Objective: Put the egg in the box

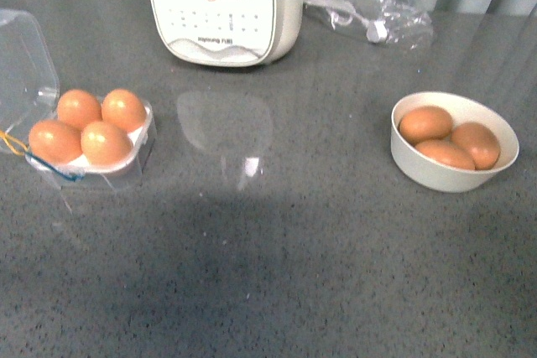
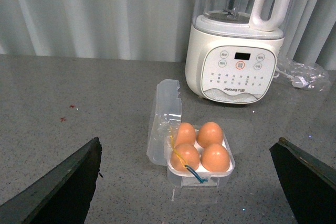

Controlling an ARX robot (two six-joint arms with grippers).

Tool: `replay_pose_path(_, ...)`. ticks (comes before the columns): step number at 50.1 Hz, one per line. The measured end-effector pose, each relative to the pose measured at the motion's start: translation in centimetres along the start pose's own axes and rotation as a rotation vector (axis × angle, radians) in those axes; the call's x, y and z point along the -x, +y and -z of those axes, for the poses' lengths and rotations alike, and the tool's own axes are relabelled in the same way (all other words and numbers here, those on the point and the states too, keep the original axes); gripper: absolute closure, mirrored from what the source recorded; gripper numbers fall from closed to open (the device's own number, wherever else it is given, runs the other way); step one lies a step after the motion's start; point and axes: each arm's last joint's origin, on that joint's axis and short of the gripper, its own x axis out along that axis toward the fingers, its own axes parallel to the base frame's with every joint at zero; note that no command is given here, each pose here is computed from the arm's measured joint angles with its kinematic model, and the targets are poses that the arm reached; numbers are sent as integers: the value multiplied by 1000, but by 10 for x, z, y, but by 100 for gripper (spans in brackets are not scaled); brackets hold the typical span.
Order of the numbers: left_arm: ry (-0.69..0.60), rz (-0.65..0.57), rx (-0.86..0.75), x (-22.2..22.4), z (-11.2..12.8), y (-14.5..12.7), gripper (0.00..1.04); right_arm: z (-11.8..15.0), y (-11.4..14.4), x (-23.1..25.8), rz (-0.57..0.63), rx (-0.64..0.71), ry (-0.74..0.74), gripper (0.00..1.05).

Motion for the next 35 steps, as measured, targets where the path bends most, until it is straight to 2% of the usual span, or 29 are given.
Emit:
replay_pose_path(8,0,0,0,0,0,0,7,6,-18,27,2,-2,-3,102)
replay_pose_path(25,0,0,0,0,0,0,7,21,-33,58,5,-2,6,102)
replay_pose_path(35,0,0,0,0,0,0,7,20,-42,70,-19,-3,0,102)
